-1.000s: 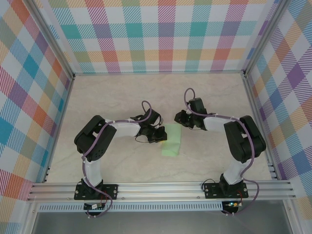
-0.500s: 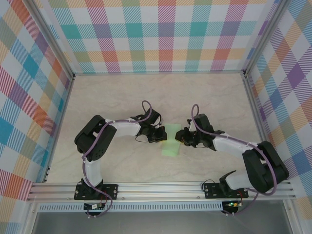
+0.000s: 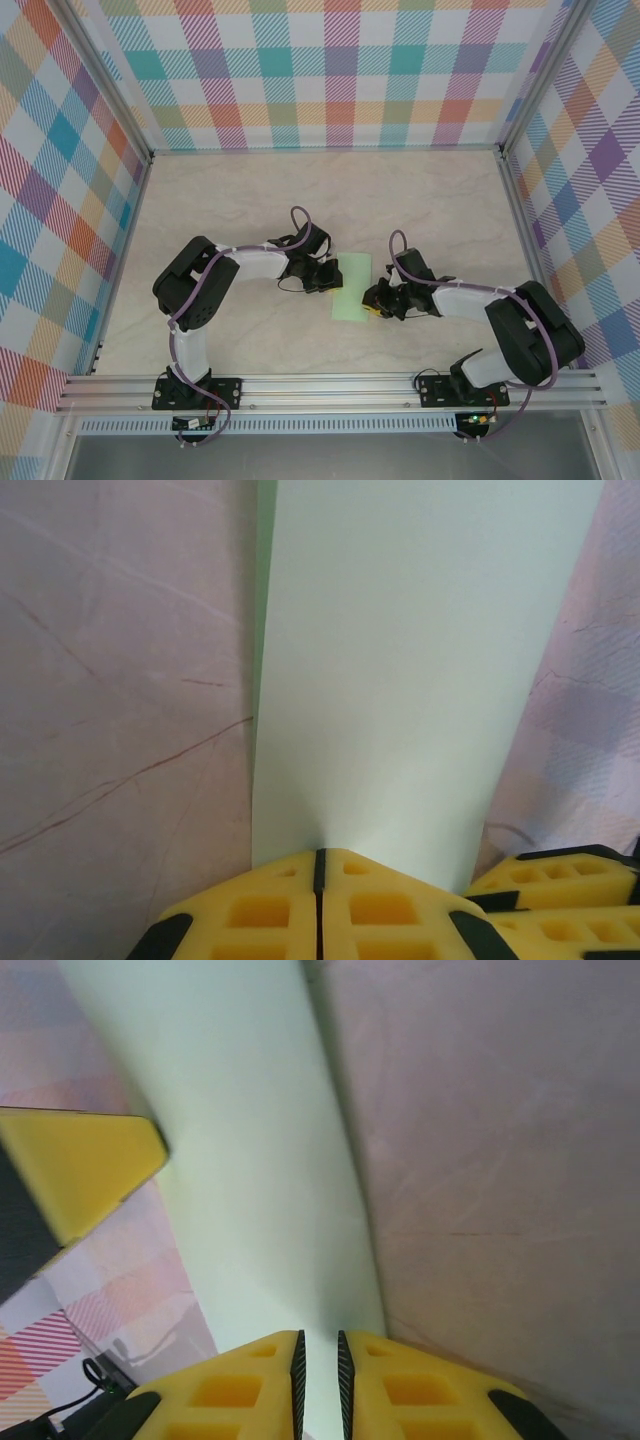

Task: Fold a paper plane with a square sheet of paper (pick it up from the middle)
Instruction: Fold the square sheet of paper in half at the center of the table.

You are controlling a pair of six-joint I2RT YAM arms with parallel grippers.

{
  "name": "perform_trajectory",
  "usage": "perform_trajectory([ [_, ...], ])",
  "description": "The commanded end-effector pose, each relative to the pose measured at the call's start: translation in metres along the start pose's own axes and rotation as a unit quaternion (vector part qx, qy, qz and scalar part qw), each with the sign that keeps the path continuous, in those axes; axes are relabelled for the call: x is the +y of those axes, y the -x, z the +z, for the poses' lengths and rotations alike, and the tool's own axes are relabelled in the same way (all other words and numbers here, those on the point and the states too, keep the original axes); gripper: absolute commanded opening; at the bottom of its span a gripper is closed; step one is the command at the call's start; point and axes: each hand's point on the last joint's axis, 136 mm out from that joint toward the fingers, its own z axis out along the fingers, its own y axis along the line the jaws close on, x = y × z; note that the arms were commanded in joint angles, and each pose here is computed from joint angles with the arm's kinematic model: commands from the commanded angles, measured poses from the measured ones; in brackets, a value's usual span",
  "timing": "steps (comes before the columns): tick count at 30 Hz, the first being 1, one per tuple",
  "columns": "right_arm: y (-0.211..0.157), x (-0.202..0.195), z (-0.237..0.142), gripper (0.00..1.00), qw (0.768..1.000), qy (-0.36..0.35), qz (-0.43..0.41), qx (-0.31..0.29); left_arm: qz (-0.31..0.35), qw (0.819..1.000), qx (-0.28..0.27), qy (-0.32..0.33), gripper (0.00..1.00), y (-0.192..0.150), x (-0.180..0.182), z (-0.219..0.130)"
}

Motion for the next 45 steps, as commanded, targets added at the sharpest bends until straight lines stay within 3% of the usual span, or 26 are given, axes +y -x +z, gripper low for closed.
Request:
perform_trajectory([
  [1,-0.006,-0.022,0.007,0.18,0.999,-0.031,-0.022,0.005,-0.055,0.984,0.053,0.158,0.07,-0.044,0.092,0.022],
  [11,-0.010,0.025,-0.019,0.18,0.995,0.047,-0.093,-0.003,-0.057,0.983,0.055,0.163,0.07,-0.047,0.096,0.021],
  [21,-0.026,-0.014,-0.002,0.17,0.998,-0.002,-0.054,0.043,-0.058,0.984,0.053,0.162,0.06,-0.045,0.095,0.021],
  [24,-0.024,-0.013,-0.003,0.17,0.997,-0.014,-0.055,0.045,-0.058,0.984,0.052,0.162,0.06,-0.045,0.095,0.021],
  [29,-0.025,0.011,-0.010,0.17,0.995,0.023,-0.082,0.044,-0.057,0.983,0.053,0.163,0.06,-0.046,0.096,0.021],
  [38,-0.034,-0.023,0.005,0.16,0.996,-0.028,-0.047,0.067,-0.057,0.983,0.053,0.164,0.06,-0.046,0.096,0.021],
  [45,-0.012,0.022,-0.015,0.17,0.996,0.002,-0.089,0.021,-0.046,0.986,0.053,0.151,0.06,-0.042,0.086,0.020],
])
